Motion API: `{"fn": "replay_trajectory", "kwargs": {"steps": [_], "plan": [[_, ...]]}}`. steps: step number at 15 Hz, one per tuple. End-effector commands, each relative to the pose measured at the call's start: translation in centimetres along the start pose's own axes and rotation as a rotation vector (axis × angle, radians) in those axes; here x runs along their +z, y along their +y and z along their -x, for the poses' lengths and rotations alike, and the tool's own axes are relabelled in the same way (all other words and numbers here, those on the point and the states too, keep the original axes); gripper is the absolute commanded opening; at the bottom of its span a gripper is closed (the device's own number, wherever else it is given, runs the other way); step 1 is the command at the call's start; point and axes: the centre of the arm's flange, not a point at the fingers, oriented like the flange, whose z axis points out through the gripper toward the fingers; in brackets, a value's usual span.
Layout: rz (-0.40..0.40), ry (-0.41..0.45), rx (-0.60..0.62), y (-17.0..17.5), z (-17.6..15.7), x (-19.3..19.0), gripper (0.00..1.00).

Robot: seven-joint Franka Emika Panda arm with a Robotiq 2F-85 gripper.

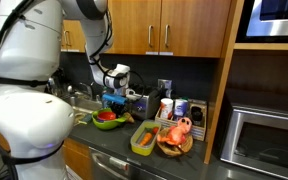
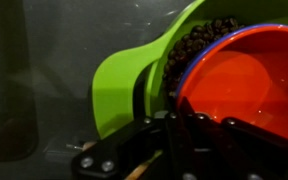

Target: Move the red and blue bowl to the counter

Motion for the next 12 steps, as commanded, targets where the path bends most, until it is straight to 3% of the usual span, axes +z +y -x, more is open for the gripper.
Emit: {"fn": "replay_trajectory", "kwargs": {"steps": [1, 12], "plan": [[0.042, 0.015, 0.015, -0.6, 0.6, -1.5, 0.02], [0.084, 0.053, 0.016, -1.7, 1.7, -2.9, 0.02]]}}
